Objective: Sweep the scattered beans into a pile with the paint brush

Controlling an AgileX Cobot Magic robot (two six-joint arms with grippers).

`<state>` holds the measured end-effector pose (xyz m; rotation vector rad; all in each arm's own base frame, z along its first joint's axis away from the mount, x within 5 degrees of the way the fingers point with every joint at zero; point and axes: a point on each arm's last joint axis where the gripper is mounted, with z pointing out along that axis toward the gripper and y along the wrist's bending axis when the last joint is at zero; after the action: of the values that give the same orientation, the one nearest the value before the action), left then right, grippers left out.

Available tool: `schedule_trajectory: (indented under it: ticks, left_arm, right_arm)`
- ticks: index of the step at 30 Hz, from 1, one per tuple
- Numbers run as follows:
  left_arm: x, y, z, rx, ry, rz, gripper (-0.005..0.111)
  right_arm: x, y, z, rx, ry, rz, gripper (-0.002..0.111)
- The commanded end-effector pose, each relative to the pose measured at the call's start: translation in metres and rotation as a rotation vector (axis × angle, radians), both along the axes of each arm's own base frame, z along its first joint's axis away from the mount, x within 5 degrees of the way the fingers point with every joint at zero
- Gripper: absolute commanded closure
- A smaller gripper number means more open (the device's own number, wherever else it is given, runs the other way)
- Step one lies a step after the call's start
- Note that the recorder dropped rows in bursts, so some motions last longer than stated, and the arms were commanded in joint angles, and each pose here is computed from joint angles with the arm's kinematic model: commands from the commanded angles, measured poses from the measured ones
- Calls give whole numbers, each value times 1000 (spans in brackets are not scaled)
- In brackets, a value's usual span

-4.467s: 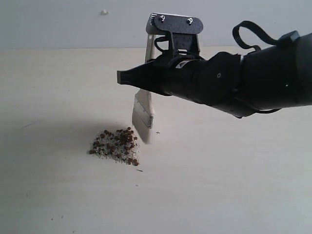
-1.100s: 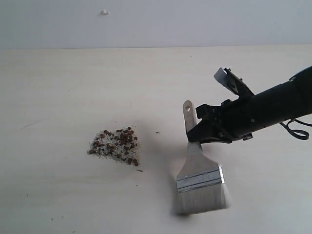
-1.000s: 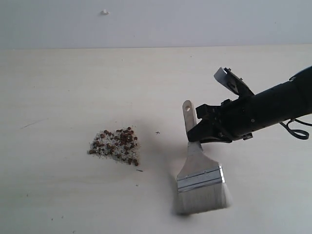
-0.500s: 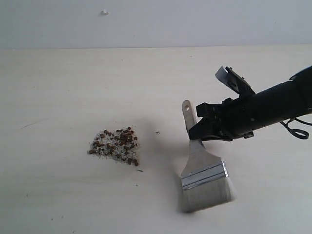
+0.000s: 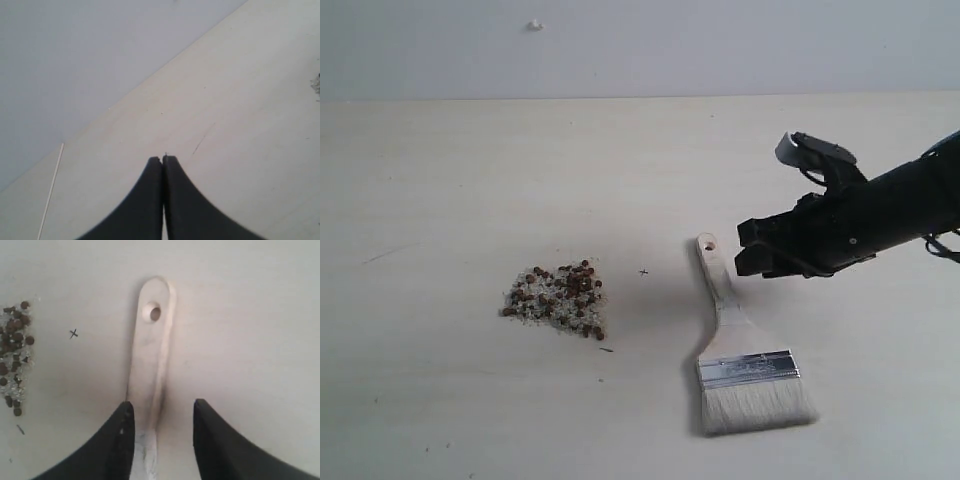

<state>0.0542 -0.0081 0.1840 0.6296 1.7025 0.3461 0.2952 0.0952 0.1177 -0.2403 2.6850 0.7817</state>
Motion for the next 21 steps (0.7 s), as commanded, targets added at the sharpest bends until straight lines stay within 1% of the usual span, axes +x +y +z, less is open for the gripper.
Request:
schedule_trajectory:
  ticks: [1,2,3,4,5,6,8,10,12,14,21]
  left_arm:
    - [0,0,2,-18,-15,4,107]
    - [0,0,2,-18,-15,4,107]
    - [0,0,2,-18,-15,4,107]
    - [0,0,2,-18,-15,4,107]
    - [0,0,2,-18,-15,4,107]
    - [0,0,2,-18,-15,4,107]
    - [0,0,2,-18,-15,4,107]
    - [0,0,2,-18,-15,4,107]
    - [0,0,2,-18,-15,4,107]
    - [0,0,2,-18,-15,4,107]
    - [0,0,2,-18,-15,4,107]
  right_arm:
    - [-6,-12,42,-80,-103,-71,84]
    - [-13,-17,51,-102,-135,-113,98]
    - [-29,-27,67,-121,-210,-223,108]
    - [-36,-31,74,-125,-245,-274,108]
    - [-60,-41,87,-128,-329,-359,108]
    - [-88,-46,97,-115,-395,-358,108]
    - [-121,-47,108,-95,-467,-272,108]
    - [-150,-44,122,-29,-531,-207,108]
    - [-171,-43,139,25,-628,-173,108]
    - [-189,-46,154,55,-747,-178,108]
    - [-217,-52,173,98,-935,-198,108]
